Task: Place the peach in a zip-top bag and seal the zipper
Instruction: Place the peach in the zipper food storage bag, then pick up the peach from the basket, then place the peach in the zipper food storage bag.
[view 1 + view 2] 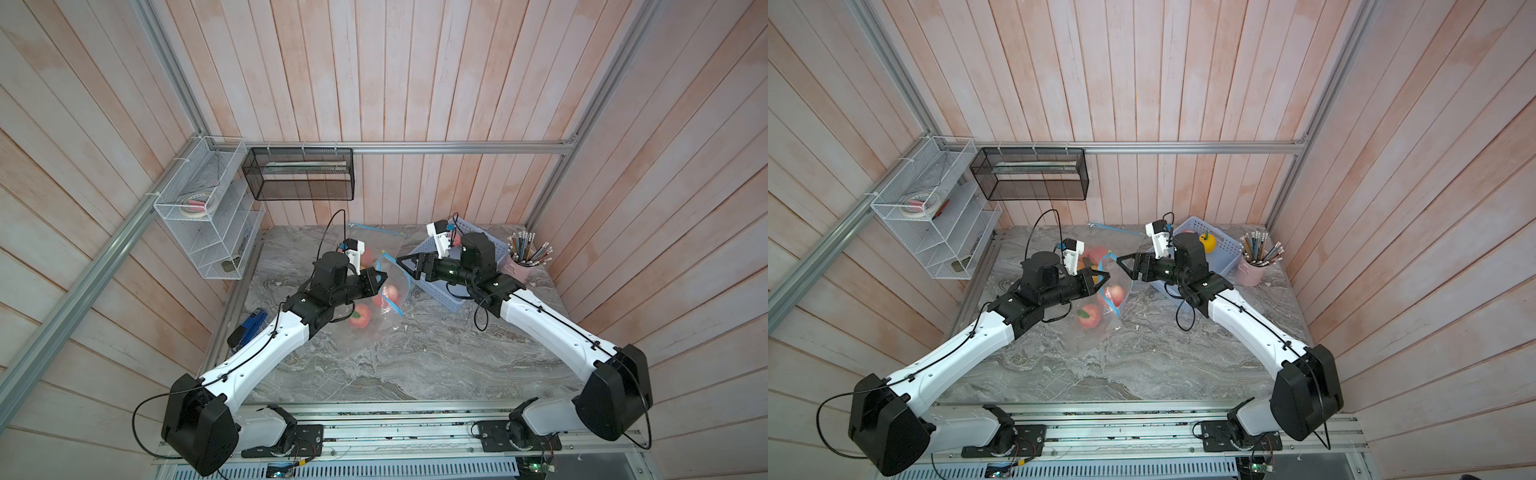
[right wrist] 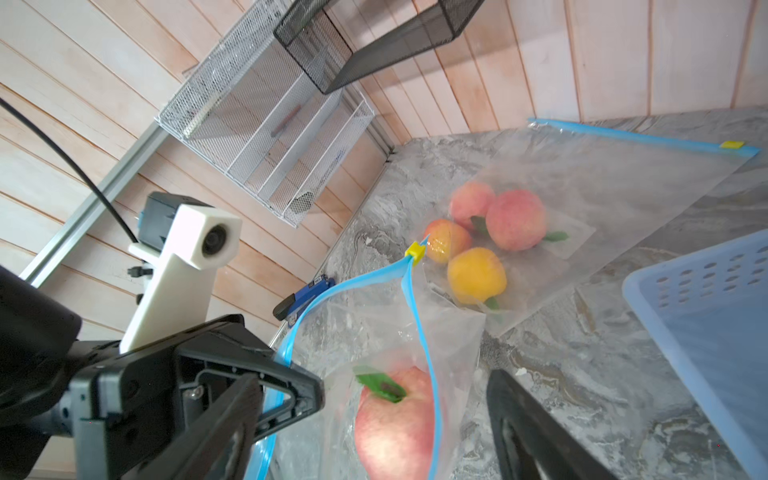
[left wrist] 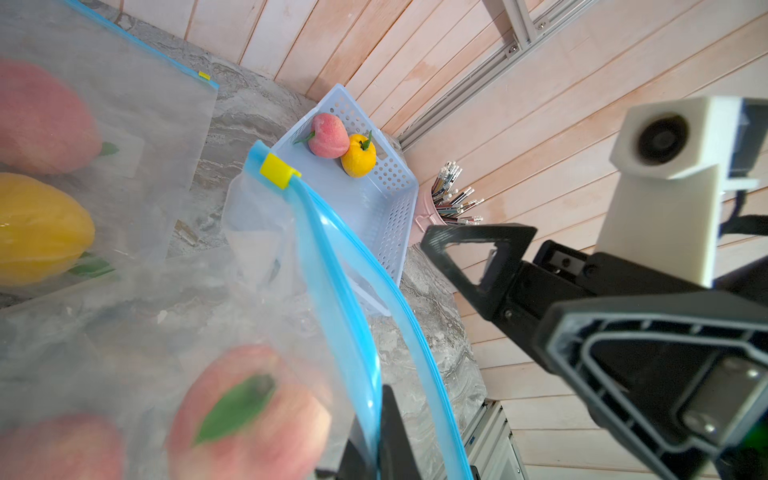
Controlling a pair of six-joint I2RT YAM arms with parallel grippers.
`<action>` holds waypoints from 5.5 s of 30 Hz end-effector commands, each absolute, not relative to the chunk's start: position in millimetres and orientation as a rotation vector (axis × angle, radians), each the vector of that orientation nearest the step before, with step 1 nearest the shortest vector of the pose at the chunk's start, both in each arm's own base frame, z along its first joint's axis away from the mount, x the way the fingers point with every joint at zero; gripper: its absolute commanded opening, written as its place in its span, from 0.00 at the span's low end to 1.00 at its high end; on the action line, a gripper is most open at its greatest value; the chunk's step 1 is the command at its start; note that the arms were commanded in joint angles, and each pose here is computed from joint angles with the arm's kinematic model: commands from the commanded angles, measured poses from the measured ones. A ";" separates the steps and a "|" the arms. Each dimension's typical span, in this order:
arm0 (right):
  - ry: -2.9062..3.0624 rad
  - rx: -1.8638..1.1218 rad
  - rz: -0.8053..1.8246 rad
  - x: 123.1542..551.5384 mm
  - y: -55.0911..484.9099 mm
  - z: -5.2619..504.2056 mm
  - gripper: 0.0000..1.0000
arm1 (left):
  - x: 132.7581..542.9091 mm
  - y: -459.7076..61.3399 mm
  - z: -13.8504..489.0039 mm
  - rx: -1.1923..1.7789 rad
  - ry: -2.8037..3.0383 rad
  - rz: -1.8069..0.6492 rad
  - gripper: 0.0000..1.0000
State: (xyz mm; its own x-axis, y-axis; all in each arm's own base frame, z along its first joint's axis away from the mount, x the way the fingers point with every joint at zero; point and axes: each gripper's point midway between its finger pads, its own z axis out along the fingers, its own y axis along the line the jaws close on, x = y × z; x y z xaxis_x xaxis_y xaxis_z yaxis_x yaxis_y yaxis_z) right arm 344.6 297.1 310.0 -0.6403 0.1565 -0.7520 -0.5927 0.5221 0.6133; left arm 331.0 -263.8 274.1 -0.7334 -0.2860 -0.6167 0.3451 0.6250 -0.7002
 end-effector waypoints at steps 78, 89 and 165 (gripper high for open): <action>2.394 0.167 0.523 604.4 86.3 112.2 0.63 | 336.5 -238.4 259.8 -0.014 2.148 -0.992 0.00; 2.105 -0.006 1.051 519.5 139.0 235.8 0.62 | 335.5 -251.6 256.7 0.034 2.154 -1.063 0.00; 1.975 -0.401 0.864 390.5 220.2 299.7 0.88 | 322.1 -278.9 309.5 0.216 1.998 -1.019 0.00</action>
